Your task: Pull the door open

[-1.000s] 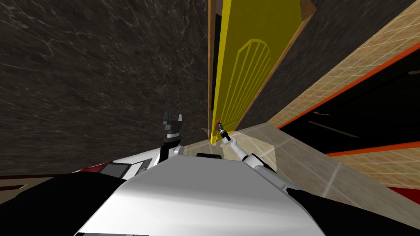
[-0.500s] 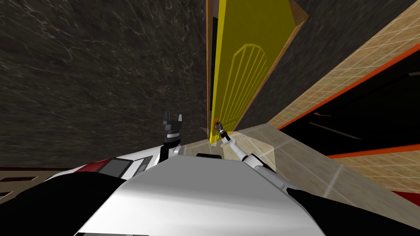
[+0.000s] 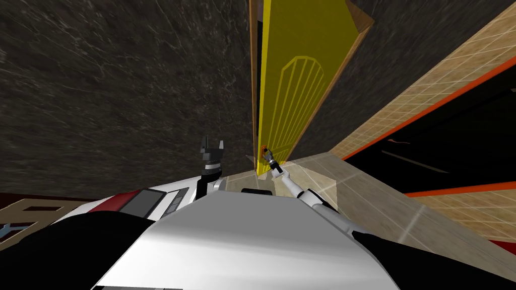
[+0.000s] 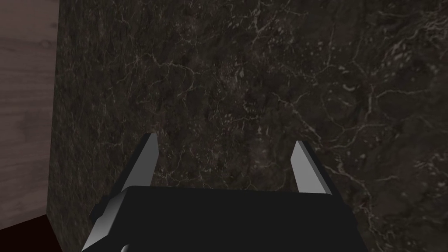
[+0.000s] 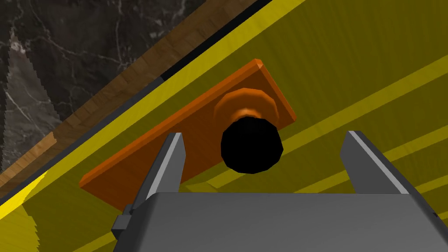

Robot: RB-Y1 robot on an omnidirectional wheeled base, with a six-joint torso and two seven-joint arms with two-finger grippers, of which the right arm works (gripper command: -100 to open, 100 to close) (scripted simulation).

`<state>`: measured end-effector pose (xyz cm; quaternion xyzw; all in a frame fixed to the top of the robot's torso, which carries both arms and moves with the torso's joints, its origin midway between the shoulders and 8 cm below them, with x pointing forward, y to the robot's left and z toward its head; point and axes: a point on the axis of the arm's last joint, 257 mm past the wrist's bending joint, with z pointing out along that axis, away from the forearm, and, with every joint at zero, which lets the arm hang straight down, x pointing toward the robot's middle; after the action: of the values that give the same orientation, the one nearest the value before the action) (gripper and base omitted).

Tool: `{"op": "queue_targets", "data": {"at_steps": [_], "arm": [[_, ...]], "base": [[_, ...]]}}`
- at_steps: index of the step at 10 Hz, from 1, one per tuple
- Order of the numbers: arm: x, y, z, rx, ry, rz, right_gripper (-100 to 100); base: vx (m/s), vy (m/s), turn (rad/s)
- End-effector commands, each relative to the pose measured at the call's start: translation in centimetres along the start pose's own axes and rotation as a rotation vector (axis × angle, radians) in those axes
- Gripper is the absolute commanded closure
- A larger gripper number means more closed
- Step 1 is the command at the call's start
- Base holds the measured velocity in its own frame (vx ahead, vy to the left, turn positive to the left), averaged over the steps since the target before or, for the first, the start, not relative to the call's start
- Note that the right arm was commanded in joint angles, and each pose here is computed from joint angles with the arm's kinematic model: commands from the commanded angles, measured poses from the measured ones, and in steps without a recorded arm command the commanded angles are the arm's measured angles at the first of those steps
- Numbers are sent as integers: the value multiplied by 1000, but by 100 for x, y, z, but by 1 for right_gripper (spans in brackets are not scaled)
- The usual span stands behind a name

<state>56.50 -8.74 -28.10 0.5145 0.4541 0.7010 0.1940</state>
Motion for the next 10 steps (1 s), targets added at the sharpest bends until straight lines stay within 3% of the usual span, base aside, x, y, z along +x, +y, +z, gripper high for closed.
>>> {"op": "queue_targets", "data": {"at_steps": [1, 2, 10], "arm": [[15, -20, 7, -1, -6, 82, -100], [15, -20, 7, -1, -6, 91, -100], [83, -122, 26, -4, -32, 448, -100]], "base": [[-44, -70, 61], [-42, -50, 21], [-45, -64, 42]]}}
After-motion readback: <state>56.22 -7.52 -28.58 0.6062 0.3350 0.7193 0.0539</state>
